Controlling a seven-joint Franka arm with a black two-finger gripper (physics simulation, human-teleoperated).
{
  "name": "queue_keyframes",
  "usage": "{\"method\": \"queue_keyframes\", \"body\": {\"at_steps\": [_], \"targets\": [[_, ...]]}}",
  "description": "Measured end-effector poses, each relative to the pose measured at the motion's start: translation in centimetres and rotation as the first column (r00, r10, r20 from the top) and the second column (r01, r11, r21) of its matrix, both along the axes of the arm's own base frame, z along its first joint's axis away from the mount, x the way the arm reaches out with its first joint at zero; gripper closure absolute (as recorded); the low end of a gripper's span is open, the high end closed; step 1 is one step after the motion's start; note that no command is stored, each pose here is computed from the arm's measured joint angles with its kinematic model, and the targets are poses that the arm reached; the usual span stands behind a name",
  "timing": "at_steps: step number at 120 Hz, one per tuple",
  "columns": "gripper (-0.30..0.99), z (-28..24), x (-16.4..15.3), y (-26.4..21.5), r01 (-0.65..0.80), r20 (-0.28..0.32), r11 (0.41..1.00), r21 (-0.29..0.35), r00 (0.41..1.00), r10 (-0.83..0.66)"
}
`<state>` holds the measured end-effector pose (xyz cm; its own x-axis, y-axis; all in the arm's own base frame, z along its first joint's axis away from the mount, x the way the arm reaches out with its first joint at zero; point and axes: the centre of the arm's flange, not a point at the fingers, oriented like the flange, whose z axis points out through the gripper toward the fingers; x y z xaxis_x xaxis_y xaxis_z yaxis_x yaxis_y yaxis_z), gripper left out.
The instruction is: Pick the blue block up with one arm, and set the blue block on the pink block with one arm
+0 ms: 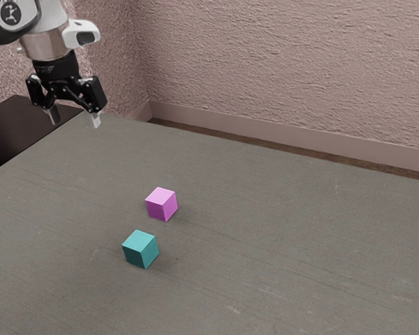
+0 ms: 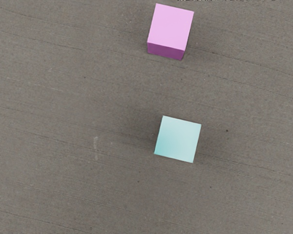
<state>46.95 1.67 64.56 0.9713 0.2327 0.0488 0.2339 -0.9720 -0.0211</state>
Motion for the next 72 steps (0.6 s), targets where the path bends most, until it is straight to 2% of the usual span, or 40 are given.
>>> {"method": "queue_keyframes", "body": {"at_steps": [26,36,44,59,72], "targets": [[0.00,-0.6,-0.2,1.8,-0.058,0.012,0.998,0.006,0.998,0.058],[0.00,-1.4,-0.2,0.1,-0.035,0.014,0.999,0.013,0.999,0.035],[0.00,-5.0,-0.2,-0.5,-0.033,-0.026,0.999,0.007,0.999,0.033],[0.00,-11.8,1.1,-1.7,-0.038,-0.066,0.999,-0.034,0.997,0.036],[0.00,-16.5,1.7,-3.4,-0.040,-0.072,0.996,-0.075,0.997,0.034]]}}
